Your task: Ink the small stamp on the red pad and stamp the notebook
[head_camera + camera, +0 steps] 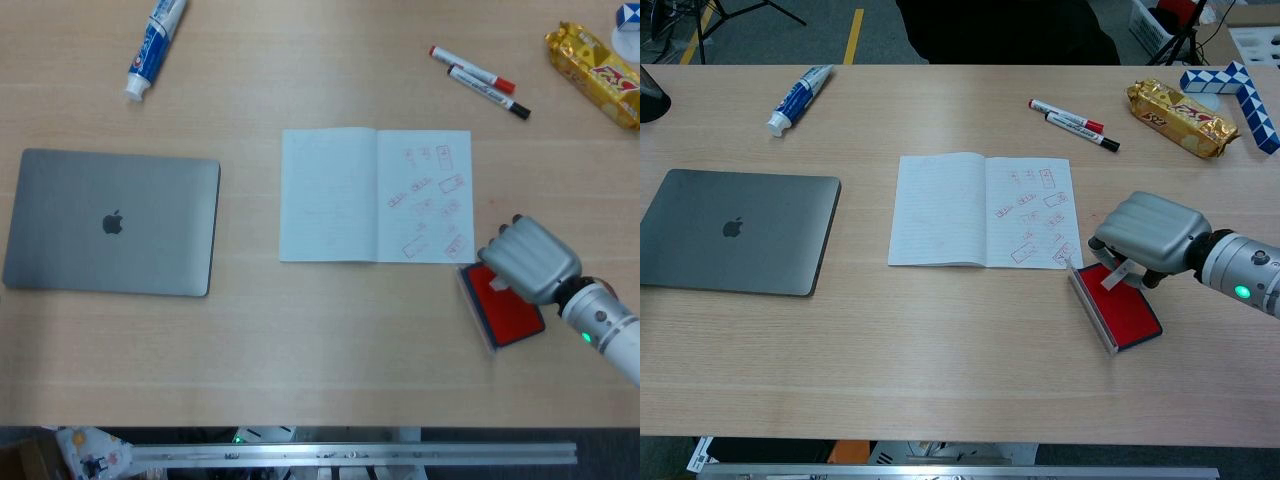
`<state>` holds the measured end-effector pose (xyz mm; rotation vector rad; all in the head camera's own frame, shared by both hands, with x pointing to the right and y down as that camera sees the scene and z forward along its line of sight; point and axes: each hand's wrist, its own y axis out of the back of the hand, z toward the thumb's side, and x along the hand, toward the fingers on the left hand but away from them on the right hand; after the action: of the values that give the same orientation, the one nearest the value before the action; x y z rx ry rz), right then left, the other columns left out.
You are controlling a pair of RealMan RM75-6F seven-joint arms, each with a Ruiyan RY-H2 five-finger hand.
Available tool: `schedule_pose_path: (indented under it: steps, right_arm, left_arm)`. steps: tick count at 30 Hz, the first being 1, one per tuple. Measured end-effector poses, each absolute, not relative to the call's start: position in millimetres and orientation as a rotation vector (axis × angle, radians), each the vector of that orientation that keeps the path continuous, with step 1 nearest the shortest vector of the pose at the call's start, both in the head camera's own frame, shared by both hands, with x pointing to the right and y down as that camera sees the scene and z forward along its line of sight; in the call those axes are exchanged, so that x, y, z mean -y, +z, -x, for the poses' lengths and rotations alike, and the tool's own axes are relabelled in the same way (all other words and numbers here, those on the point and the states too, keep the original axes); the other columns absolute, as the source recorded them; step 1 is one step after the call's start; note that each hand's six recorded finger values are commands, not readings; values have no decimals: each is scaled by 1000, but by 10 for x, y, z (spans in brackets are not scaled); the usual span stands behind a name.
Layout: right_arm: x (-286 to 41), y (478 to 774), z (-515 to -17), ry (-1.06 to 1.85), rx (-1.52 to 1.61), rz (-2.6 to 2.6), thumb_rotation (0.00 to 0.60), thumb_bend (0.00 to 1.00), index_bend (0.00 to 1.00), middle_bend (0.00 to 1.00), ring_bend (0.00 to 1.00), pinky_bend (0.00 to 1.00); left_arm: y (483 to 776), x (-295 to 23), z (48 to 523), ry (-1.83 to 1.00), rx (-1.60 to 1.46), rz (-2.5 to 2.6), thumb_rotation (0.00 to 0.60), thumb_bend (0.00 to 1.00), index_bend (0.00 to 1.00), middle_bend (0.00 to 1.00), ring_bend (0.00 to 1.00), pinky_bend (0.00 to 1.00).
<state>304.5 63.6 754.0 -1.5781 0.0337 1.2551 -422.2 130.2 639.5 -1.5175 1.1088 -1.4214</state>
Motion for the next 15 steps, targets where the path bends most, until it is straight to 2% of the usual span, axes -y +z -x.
schedule_pose_path:
  steps: [15]
  right_arm:
    - [-630,7563,-3043,1262,-35,1572,600,538,774,626,492,472]
  left_arm:
    - [6398,-1310,4240,-1423,-1113,1517,600,244,156,106,249,226]
